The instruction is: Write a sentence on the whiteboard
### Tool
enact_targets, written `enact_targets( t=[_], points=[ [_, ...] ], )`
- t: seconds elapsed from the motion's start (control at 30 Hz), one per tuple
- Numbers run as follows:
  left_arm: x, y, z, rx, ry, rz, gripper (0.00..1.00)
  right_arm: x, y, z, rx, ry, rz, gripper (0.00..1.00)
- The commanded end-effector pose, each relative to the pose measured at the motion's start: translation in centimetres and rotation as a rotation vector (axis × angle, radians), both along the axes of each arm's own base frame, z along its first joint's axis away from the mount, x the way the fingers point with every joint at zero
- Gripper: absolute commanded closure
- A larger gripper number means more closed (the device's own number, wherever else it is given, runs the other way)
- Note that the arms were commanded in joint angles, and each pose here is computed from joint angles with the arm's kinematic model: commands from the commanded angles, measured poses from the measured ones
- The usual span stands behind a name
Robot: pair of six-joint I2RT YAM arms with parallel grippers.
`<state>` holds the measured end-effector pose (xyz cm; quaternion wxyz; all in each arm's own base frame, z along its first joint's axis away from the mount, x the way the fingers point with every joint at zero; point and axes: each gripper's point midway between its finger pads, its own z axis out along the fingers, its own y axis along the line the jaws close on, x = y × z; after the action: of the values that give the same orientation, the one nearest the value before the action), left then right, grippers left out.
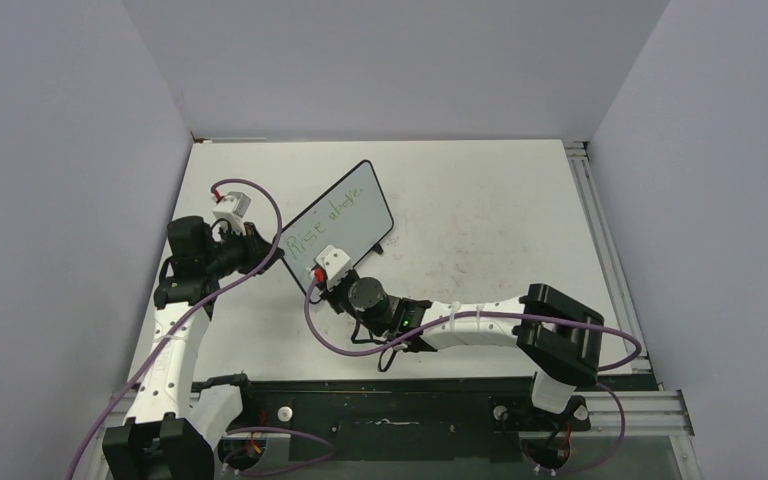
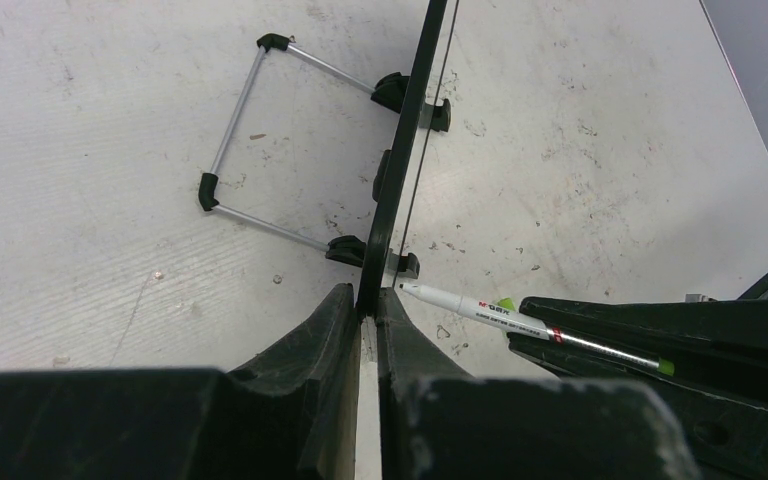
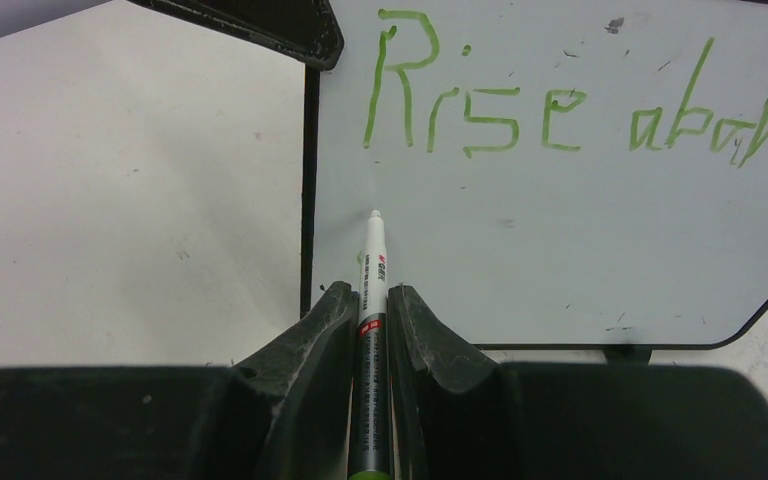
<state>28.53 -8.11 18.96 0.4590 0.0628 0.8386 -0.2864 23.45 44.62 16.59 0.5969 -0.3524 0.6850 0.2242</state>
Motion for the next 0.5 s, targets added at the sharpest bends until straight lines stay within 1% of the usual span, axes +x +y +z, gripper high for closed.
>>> enact_targets(
  t=[0.0, 0.47],
  points=[
    [0.57, -0.43, 2.76, -0.011, -0.086, -0.019, 1.0, 0.56, 1.14, 3.03, 0.09, -0.036, 0.001, 0.95],
    [0.53, -0.48, 2.75, -0.013, -0.086, -0.022, 1.0, 1.13, 1.42, 2.54, 0.087, -0.035, -0.005, 0.95]
  ],
)
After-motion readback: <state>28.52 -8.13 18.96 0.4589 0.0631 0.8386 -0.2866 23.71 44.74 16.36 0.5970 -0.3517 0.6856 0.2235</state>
